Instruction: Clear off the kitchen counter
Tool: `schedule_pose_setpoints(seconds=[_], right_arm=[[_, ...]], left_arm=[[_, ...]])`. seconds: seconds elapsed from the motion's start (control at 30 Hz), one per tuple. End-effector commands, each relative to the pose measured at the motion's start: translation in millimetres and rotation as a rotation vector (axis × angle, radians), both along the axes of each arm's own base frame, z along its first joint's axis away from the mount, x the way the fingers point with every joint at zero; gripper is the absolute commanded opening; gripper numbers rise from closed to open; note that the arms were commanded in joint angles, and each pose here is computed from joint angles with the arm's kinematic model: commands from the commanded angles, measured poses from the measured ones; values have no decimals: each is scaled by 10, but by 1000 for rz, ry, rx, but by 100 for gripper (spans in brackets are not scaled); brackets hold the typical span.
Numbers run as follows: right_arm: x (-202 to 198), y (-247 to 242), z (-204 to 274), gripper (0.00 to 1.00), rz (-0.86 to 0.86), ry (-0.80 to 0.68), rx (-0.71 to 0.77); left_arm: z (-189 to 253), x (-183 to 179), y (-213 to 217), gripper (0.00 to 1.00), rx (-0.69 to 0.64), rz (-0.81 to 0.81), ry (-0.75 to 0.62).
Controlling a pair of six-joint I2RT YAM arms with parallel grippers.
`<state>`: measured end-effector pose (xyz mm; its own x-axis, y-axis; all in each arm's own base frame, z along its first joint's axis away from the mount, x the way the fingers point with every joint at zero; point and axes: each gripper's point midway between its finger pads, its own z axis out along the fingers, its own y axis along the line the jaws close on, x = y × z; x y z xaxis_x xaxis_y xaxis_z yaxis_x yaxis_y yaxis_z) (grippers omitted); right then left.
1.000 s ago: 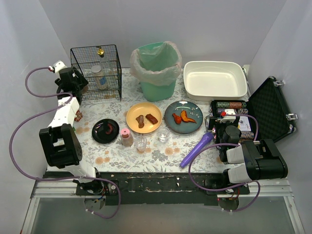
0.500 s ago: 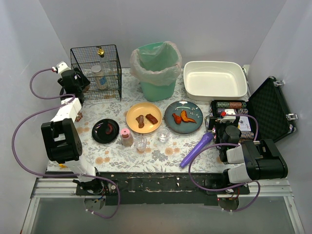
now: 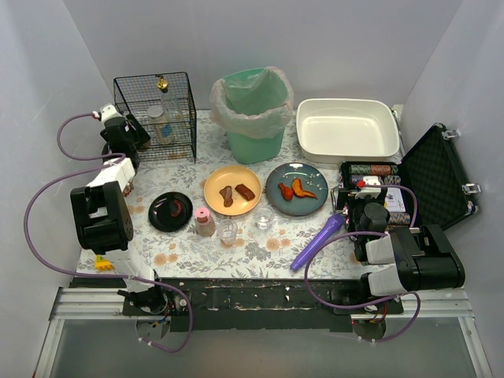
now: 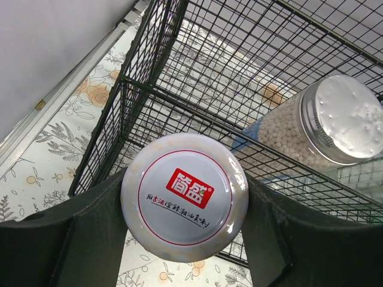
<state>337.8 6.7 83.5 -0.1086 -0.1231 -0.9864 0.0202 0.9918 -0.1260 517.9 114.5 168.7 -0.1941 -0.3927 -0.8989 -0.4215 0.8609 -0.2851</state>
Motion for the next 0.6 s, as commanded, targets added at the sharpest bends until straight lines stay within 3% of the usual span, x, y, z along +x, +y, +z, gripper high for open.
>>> schedule_pose_setpoints(seconds=[0.0, 0.27, 0.4, 0.57], right_arm=[[33, -1, 142, 98, -4, -59, -6], [33, -1, 142, 98, -4, -59, -6], [34, -6, 145, 98, -5, -60, -6], [33, 2, 142, 98, -2, -59, -6]], left_arm=[[225, 106, -47, 2, 32, -55, -64], [-122, 190, -192, 21, 82, -98, 38], [-221, 211, -234, 38, 91, -103, 68], [-196, 229, -233, 69, 87, -91, 81]])
